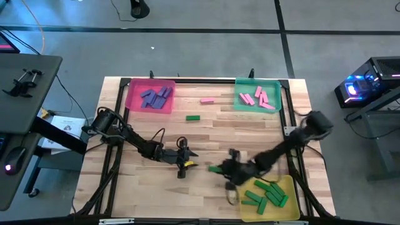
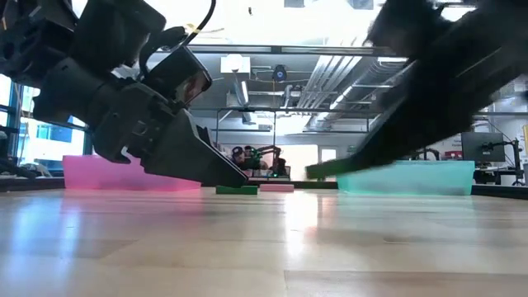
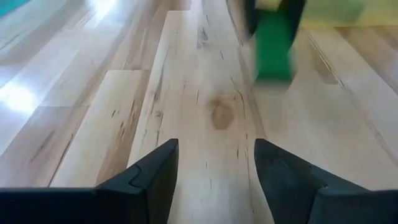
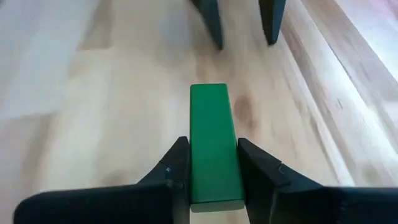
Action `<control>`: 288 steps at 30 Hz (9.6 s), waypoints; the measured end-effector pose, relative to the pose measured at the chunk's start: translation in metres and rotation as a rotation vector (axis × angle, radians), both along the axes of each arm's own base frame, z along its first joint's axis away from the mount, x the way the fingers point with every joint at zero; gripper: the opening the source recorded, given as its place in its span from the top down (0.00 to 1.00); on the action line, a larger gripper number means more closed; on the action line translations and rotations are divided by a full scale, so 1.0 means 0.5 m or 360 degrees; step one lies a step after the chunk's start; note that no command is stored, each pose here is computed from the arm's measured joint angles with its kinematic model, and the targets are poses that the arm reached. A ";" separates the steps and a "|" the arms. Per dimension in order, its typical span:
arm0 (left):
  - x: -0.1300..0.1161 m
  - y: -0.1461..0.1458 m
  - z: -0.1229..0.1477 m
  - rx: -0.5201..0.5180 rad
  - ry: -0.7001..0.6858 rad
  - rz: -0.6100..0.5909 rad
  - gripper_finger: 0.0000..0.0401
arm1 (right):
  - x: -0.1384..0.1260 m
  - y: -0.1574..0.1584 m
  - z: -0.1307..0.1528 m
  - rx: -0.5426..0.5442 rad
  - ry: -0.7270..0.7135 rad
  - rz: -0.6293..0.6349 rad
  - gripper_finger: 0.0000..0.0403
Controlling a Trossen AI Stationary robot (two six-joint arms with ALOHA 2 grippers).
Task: Sort blocks
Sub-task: Put the green block into the yellow bin, then put the pink block into the blue bin, then put the green block into the yellow bin
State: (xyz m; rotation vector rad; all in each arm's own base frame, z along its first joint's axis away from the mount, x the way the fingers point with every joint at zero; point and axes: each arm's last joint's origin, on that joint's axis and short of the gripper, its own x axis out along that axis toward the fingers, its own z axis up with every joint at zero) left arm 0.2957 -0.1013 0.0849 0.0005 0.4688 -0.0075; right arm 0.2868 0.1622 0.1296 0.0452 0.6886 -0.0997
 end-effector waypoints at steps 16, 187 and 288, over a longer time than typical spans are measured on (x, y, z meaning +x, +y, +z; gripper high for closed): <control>0.000 0.000 0.000 -0.0016 -0.0001 0.0025 0.50 | -0.355 0.188 0.098 0.0774 0.0114 -0.0184 0.82; -0.041 0.222 0.172 0.0183 0.0220 0.0375 0.50 | -0.219 -0.350 0.179 0.0327 -0.0379 -0.0553 0.56; 0.054 0.061 0.070 0.0288 0.0183 -0.0040 0.93 | -0.071 -0.081 0.024 -0.0235 -0.0517 0.0018 0.56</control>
